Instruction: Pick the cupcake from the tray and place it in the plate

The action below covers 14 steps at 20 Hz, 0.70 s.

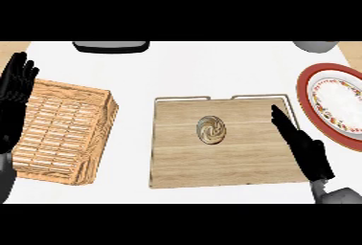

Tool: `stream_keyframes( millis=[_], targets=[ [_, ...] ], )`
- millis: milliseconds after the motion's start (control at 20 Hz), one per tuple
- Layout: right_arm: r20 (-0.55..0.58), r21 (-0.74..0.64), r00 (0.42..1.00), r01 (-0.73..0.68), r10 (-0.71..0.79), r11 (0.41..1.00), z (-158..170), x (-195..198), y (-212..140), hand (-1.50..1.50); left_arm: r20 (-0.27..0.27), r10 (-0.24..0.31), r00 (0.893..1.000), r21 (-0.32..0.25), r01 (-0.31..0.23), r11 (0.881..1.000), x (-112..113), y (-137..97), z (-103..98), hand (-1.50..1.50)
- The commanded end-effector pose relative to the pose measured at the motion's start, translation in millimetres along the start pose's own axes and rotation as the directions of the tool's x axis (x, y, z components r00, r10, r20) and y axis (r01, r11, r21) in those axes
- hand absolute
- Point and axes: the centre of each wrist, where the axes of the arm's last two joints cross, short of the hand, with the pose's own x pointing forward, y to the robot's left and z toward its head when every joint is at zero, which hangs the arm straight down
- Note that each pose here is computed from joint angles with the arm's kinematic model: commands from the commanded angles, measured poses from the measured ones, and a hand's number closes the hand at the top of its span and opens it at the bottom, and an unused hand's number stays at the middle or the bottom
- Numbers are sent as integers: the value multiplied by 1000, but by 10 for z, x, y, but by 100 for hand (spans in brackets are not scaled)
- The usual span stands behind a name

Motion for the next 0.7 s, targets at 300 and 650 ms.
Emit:
stream_keyframes(
  millis=[300,650],
  targets=[
    [161,-319,801,-510,576,799,-258,1125,-1055,150,-526,139,839,-52,-195,979,-781,-569,697,0],
    [388,-569,899,61,203,820,-423,975,-511,-150,-633,188,751,-45,-279,959,-770,-824,823,0]
  ],
)
